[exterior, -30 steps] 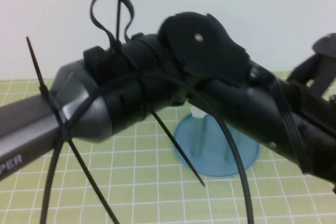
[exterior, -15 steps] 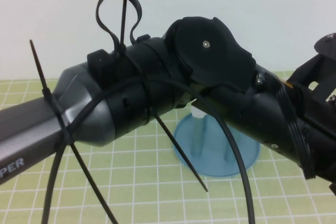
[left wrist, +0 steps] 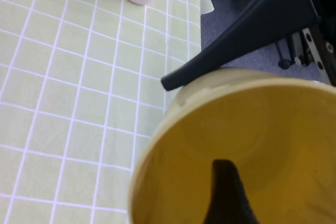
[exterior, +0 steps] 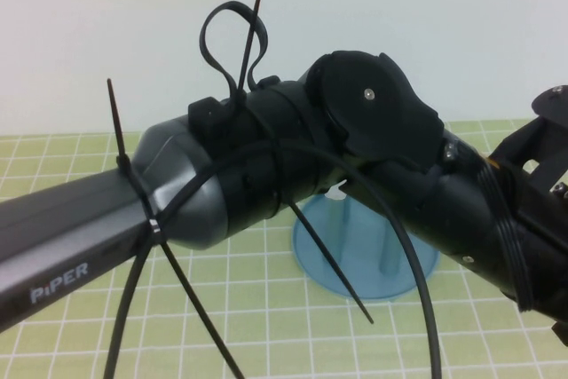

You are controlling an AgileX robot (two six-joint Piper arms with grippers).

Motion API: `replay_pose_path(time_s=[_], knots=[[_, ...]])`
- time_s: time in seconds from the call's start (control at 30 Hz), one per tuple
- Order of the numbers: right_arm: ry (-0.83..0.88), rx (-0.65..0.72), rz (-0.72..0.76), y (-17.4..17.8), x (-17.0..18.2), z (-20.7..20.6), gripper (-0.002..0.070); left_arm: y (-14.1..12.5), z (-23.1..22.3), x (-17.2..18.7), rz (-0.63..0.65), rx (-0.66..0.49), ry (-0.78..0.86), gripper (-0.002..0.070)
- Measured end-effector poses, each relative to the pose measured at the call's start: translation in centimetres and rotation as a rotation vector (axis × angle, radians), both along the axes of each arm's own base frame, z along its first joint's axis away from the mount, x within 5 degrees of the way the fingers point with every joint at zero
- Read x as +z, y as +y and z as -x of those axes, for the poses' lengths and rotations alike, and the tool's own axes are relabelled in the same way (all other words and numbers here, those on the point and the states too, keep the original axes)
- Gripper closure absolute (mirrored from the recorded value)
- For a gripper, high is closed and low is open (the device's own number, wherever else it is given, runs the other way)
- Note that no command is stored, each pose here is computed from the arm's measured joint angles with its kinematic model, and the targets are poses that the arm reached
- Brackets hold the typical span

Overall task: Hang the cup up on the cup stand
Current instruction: Adjust the cup with two arms

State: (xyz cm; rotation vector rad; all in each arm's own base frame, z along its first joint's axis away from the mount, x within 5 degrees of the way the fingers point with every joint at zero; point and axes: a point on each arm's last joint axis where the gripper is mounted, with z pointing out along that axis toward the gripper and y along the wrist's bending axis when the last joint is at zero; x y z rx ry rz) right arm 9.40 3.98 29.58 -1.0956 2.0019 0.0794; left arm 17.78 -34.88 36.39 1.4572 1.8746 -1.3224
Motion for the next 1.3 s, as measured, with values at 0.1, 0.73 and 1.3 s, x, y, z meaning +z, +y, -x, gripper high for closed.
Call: replay_pose_path(time_s=[0.1,0.73,1.3], knots=[[0.000,0.000,0.000,0.0,0.0,0.0,0.0148,0.0,0.0,0.0,0.001,0.000,0.001,0.0428],[0.004,0.002,-0.001,0.0,0.0,-0.1,0.0006,-0.1,-0.1,0.1,0.008,0.014,-0.005,0.0675],[0.049,-0.488,0.121,-3.8,-0.5,-0.5,0.0011,0.3,-2.3,0.5,0.063,0.155,-0.005,0.0675]])
